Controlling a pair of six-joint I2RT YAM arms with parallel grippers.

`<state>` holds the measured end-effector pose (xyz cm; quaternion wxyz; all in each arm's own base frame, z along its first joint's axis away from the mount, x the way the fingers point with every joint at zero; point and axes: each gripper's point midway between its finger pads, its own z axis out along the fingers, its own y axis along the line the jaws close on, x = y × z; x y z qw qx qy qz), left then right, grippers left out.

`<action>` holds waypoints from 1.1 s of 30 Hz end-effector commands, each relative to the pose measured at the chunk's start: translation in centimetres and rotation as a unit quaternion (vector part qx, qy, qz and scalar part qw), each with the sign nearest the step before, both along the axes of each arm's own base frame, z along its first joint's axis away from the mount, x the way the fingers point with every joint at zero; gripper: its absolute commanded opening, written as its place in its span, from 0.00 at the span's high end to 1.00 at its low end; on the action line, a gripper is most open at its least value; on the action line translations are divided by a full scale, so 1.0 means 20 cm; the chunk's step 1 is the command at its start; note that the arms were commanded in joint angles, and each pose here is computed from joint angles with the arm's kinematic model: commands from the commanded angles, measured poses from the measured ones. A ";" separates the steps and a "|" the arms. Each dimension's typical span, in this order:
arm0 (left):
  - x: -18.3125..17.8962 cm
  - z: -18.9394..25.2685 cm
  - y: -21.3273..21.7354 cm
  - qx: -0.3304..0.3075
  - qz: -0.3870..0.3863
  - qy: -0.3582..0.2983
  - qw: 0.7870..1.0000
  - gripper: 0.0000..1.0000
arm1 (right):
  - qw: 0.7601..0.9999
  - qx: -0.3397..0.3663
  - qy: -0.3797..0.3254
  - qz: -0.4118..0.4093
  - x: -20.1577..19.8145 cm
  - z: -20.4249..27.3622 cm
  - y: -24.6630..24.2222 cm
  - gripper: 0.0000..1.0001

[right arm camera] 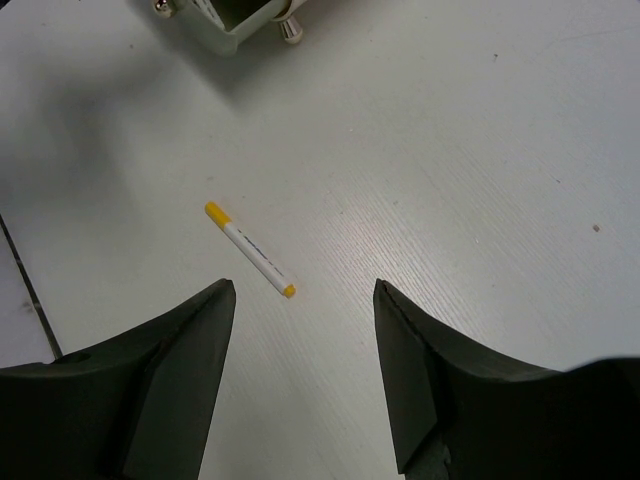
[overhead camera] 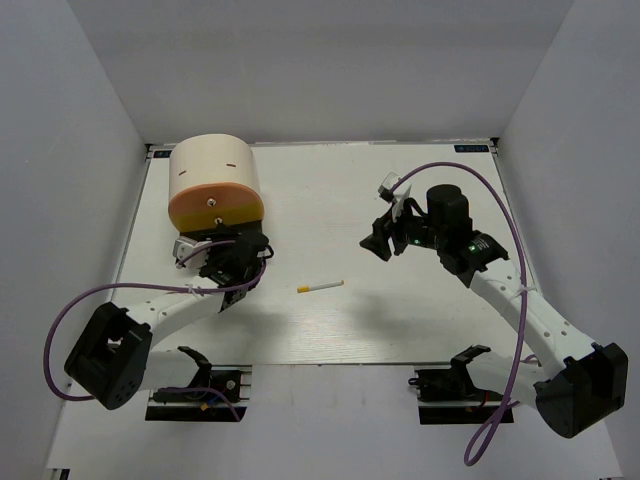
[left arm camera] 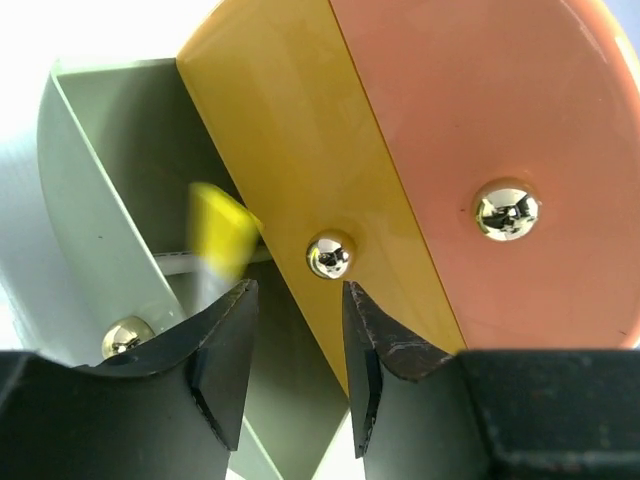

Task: Sort the stationery into containers
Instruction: Place the pen in the drawer, then pick up the pen from the center of the board.

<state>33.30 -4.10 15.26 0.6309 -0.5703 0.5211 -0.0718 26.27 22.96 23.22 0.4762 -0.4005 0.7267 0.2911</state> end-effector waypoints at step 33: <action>-0.46 0.52 -0.49 0.295 -0.558 0.100 0.769 0.01 | 0.936 -0.189 -0.023 0.295 -0.11 -0.62 0.45 0.44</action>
